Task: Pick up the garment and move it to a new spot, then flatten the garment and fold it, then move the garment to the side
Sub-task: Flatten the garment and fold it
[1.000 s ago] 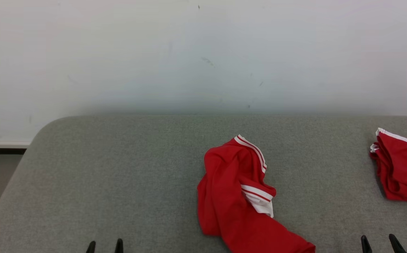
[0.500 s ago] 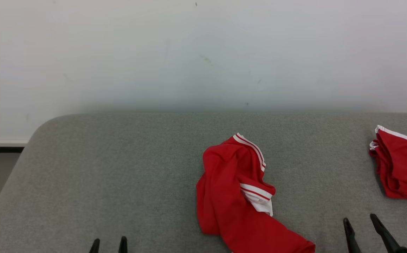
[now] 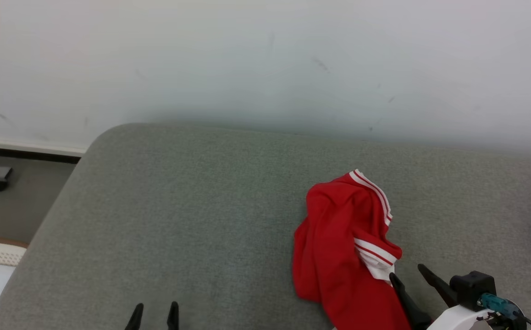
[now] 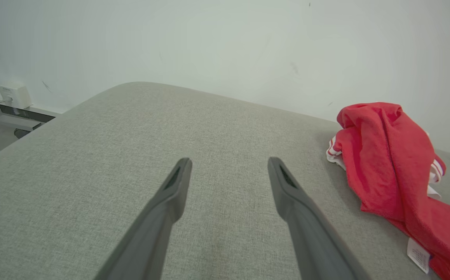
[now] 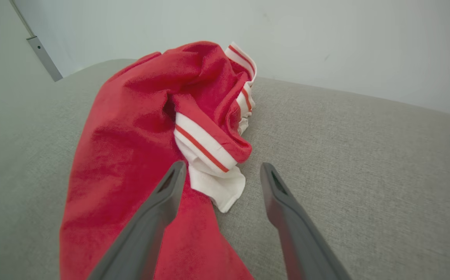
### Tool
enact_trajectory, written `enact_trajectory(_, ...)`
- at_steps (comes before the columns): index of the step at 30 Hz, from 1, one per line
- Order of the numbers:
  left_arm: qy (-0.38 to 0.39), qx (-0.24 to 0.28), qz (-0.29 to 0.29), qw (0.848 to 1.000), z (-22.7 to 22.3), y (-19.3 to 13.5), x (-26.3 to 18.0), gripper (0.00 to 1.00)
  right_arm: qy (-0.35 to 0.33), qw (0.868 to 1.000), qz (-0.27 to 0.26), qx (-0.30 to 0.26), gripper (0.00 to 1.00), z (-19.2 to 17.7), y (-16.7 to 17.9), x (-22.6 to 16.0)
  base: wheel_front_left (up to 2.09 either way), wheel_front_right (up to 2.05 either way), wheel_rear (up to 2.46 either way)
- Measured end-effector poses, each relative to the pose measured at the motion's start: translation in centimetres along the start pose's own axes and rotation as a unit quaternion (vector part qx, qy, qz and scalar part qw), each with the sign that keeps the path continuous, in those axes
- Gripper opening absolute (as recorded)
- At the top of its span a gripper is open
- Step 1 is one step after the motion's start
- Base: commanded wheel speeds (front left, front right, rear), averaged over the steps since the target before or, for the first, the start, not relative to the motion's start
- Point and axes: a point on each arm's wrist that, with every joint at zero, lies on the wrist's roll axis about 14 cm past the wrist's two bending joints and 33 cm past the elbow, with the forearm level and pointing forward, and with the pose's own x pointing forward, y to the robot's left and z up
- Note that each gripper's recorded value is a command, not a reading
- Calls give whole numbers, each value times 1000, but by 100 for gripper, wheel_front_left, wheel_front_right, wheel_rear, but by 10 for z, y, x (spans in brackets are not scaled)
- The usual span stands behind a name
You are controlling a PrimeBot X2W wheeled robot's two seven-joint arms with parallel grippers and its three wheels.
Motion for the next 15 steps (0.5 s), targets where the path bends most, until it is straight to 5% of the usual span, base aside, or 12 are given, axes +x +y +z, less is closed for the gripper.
enact_trajectory(15, 11, -1, 51, 999, -5, 25, -4, 100, 67, 994, 22, 84, 100, -29, 14, 63, 0, 0, 0)
